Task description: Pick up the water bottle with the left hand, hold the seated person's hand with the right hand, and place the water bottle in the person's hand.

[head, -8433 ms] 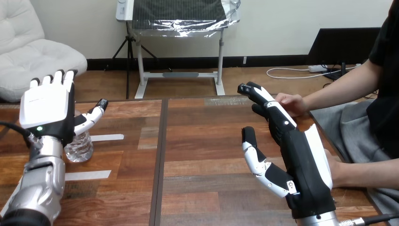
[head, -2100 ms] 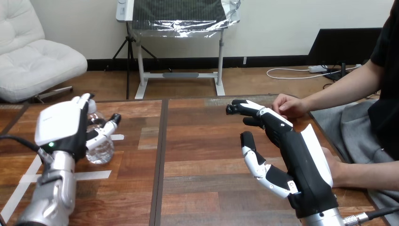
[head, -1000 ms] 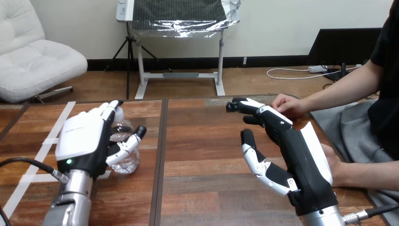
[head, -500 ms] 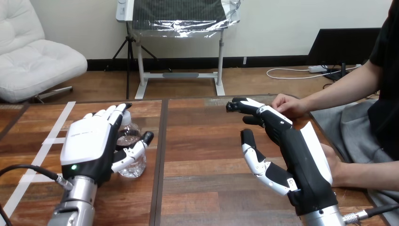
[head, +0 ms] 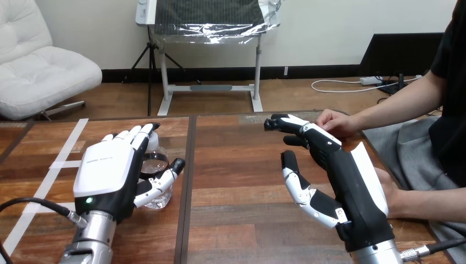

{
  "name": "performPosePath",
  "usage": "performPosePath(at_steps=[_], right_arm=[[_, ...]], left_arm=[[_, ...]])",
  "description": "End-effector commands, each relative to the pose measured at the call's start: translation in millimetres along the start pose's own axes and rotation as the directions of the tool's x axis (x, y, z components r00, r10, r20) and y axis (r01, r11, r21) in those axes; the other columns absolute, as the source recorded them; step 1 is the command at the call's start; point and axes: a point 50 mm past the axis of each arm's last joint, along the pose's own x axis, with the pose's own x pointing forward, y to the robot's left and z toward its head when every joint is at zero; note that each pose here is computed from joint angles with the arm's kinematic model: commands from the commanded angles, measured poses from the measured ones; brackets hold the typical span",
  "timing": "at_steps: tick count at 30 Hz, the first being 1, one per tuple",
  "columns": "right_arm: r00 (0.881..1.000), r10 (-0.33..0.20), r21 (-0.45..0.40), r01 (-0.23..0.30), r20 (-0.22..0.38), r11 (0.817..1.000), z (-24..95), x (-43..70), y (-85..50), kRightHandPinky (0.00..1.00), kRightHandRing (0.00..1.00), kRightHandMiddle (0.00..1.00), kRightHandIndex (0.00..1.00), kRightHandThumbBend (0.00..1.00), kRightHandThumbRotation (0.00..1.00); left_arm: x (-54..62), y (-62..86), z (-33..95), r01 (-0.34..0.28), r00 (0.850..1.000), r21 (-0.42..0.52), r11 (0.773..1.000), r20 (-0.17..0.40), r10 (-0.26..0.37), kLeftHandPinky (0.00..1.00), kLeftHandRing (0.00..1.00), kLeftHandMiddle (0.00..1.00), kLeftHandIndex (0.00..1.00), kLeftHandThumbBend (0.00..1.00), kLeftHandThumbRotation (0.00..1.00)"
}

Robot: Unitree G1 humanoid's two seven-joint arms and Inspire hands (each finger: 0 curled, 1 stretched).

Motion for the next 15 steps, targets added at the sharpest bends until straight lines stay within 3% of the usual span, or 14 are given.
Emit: performPosePath(at_steps=[1,15], right_arm=[[0.994,-0.023,-0.012,0.024,0.107,1.000,14.8,15.6,-6.1,0.79,0.83,0.84,0.73,0.03,0.00],[0.994,-0.023,-0.012,0.025,0.107,1.000,14.0,15.5,-5.3,0.78,0.83,0.84,0.73,0.03,0.00]], left_arm=[[2.2,8.9,-1.1,-0.039,0.999,0.019,0.999,0.022,0.038,0.91,0.89,0.90,0.90,0.54,1.00],[1.1,10.0,-3.1,-0.033,0.999,0.043,0.999,0.010,0.032,0.90,0.89,0.90,0.90,0.52,1.00]])
